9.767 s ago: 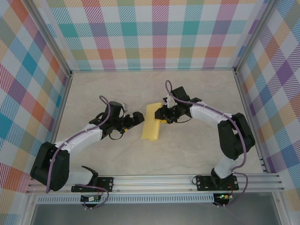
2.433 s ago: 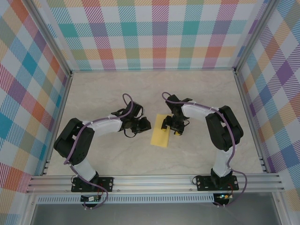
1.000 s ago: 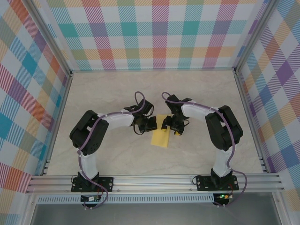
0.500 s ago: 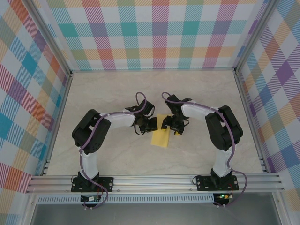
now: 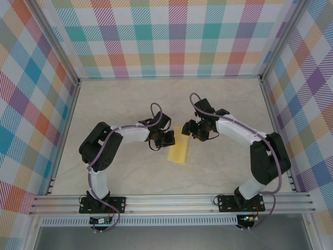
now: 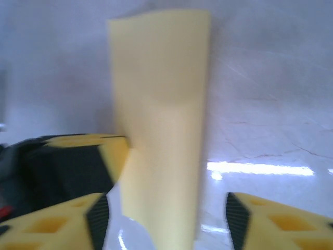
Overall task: Fold a paper plane with a square sheet of paper (pick it up from the middle)
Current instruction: Hold the square sheet of paper at the center of the table.
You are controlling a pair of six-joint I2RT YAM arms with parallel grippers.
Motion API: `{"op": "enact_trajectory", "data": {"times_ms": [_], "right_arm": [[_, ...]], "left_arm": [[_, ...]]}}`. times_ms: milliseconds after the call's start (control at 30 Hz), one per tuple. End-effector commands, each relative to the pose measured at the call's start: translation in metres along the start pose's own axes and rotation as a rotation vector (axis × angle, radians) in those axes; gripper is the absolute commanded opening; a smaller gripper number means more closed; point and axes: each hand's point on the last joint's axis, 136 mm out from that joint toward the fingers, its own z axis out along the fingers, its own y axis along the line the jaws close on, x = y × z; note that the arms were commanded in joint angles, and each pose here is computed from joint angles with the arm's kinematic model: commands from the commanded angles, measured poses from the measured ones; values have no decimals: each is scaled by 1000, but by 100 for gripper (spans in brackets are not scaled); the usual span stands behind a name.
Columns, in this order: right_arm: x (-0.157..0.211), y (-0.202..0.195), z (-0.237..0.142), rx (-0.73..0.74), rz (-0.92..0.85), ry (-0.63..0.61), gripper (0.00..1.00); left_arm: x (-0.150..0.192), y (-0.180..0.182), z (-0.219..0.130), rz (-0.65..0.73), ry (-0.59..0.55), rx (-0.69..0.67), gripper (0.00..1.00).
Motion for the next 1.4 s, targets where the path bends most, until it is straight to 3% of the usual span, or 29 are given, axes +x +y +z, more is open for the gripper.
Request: {"op": "enact_trajectory", "data": {"times_ms": [0,167,267,733,1233,1367], "right_arm": [[11,25,10,-213,4,42,41],[21,24,29,-291,28,82,13],[24,27,36,-326,12,104,9],[25,-9,59,-272,59,129,6],[51,-57,84,-181,48,162,8],[47,-47,76,-221,16,147,7]], "left_arm": [[22,22,13,-3,56,-69,0],[24,24,13,-4,61,-66,0],[25,25,13,-3,61,-68,0],[27,27,14,-4,64,-70,0],[28,31,14,-1,67,-91,0],[28,31,13,-1,66,-95,0]]}}
